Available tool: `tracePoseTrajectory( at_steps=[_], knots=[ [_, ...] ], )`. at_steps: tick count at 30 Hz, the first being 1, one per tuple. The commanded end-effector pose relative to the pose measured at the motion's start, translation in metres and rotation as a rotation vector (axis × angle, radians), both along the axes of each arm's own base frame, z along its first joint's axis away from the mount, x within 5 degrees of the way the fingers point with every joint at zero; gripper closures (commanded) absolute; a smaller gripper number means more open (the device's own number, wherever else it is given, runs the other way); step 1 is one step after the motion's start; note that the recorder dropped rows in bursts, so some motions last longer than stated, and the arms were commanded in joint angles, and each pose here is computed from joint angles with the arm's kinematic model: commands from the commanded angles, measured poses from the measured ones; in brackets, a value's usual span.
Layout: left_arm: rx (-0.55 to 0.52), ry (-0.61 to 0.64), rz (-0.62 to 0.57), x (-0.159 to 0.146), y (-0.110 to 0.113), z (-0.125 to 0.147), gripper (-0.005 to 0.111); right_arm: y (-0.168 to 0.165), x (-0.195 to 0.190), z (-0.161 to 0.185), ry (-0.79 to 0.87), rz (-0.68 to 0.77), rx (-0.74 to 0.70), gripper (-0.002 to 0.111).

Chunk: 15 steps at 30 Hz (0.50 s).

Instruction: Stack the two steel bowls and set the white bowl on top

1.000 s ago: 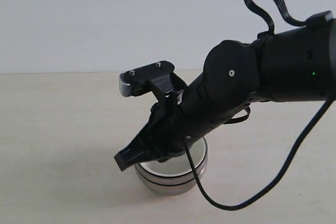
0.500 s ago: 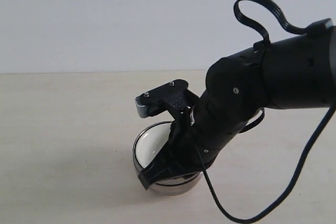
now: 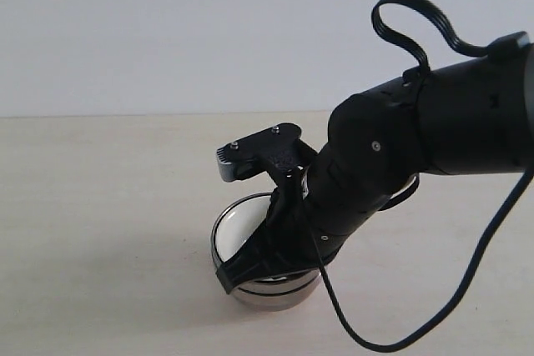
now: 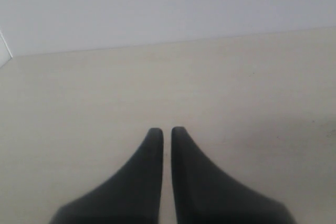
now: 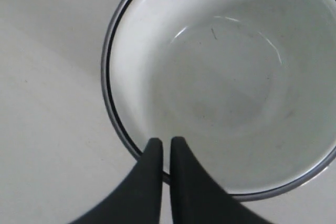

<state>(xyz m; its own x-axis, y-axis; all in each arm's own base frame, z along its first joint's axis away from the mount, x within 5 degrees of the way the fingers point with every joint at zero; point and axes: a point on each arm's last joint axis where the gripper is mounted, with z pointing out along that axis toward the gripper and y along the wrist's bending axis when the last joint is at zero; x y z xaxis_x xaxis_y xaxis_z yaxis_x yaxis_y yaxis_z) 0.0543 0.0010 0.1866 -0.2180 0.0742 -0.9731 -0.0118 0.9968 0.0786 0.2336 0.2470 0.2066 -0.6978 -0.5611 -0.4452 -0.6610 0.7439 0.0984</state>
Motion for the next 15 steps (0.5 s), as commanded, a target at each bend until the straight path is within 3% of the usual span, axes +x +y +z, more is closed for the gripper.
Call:
tracePoseTrajectory(
  at_steps=[1, 15],
  knots=[
    [-0.019, 0.0, 0.005, 0.0, -0.0001, -0.0011, 0.103, -0.0006, -0.0009, 0.001, -0.008, 0.001, 0.001, 0.108],
    [-0.019, 0.0, 0.005, 0.0, -0.0001, -0.0011, 0.103, 0.0025, 0.0026, 0.0035, -0.043, -0.02, 0.047, 0.108]
  ],
)
